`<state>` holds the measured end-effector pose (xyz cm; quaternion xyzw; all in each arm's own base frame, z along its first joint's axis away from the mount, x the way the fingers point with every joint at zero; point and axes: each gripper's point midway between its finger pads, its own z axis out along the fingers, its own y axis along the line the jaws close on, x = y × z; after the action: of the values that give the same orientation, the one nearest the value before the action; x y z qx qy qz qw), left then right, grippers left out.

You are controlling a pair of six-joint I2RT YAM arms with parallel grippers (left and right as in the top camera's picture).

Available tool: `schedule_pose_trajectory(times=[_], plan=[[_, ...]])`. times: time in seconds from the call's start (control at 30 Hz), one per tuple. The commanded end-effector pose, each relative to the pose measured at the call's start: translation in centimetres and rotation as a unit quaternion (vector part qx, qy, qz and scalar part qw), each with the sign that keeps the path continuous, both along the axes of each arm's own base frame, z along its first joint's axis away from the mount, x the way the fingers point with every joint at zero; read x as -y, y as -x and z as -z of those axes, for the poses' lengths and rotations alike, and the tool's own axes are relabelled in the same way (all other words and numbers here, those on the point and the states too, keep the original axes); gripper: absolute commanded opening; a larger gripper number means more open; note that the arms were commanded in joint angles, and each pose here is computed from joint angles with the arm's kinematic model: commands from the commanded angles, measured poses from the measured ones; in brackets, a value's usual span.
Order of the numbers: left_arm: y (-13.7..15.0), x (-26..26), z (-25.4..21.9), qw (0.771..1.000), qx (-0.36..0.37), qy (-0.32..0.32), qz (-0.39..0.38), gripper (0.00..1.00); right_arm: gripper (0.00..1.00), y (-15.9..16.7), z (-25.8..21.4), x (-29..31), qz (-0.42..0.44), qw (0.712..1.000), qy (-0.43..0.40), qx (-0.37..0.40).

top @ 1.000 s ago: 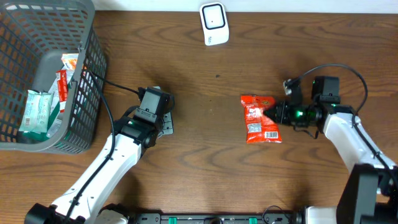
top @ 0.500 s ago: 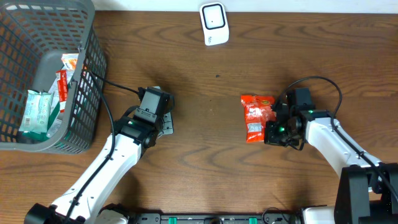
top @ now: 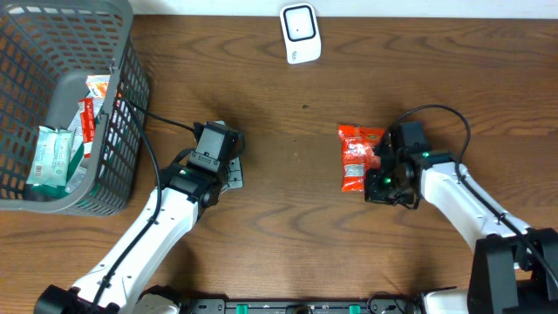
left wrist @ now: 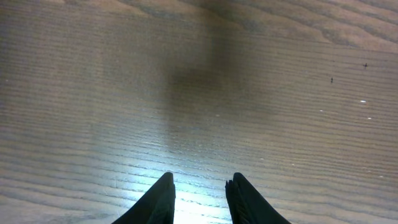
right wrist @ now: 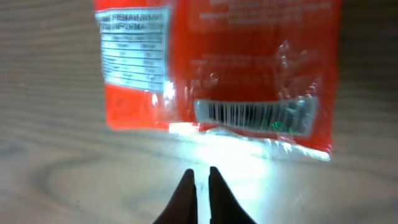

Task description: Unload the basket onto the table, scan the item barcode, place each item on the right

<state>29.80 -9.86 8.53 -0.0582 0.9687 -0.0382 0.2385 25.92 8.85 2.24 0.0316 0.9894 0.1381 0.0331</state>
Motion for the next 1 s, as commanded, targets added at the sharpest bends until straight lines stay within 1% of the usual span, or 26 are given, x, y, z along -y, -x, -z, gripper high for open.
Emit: schedule_pose_trajectory(times=[0.0,0.07,0.13,0.17,0.2,0.23,0.27,0.3,0.33,0.57,0.83,0.97], plan=[[0.2,-0.5,0.5,1.0,-0.006,-0.013,0.001,0.31,0.09,-3.8,-5.4,0.8,-0.003,0.997,0.001,0.076],[0.2,-0.5,0.5,1.0,-0.006,-0.013,0.001,0.31,0.13,-5.0,-7.0,2.4,0.016,0.995,0.028,0.092],[0.2,-0.5,0.5,1.0,-0.006,-0.013,0.001,0.31,0.21,-6.1,-8.2,4.4,0.037,0.991,0.066,0.108],[0.2,-0.5,0.5,1.0,-0.005,-0.013,0.0,0.4,0.26,-7.0,-9.0,6.5,0.059,0.985,0.105,0.122],[0.1,-0.4,0.5,1.0,-0.004,-0.012,0.0,0.44,0.33,-7.3,-9.2,7.4,0.068,0.982,0.118,0.128],[0.0,-0.4,0.4,1.0,-0.001,-0.011,0.0,0.47,0.49,-7.5,-9.2,8.0,0.076,0.98,0.126,0.132],[-0.1,-0.4,0.4,1.0,0.001,-0.01,0.0,0.49,0.6,-7.7,-9.3,8.4,0.082,0.979,0.129,0.134],[-0.2,-0.3,0.3,1.0,0.003,-0.01,0.0,0.5,0.81,-7.8,-9.2,8.6,0.085,0.979,0.128,0.135],[-0.3,-0.3,0.1,1.0,0.005,-0.009,0.0,0.52,0.99,-7.8,-9.3,9.0,0.093,0.978,0.128,0.136],[0.0,0.0,-1.9,1.0,-0.013,-0.006,0.005,0.55,0.99,-7.7,-9.2,9.0,0.093,0.978,0.13,0.134],[-1.2,0.6,-8.8,1.0,0.008,0.006,0.006,0.55,0.99,-7.7,-9.2,9.0,0.093,0.978,0.13,0.134],[-1.1,0.9,-11.6,1.0,0.013,0.016,0.011,0.56,0.99,-7.7,-9.2,9.0,0.093,0.978,0.13,0.134]])
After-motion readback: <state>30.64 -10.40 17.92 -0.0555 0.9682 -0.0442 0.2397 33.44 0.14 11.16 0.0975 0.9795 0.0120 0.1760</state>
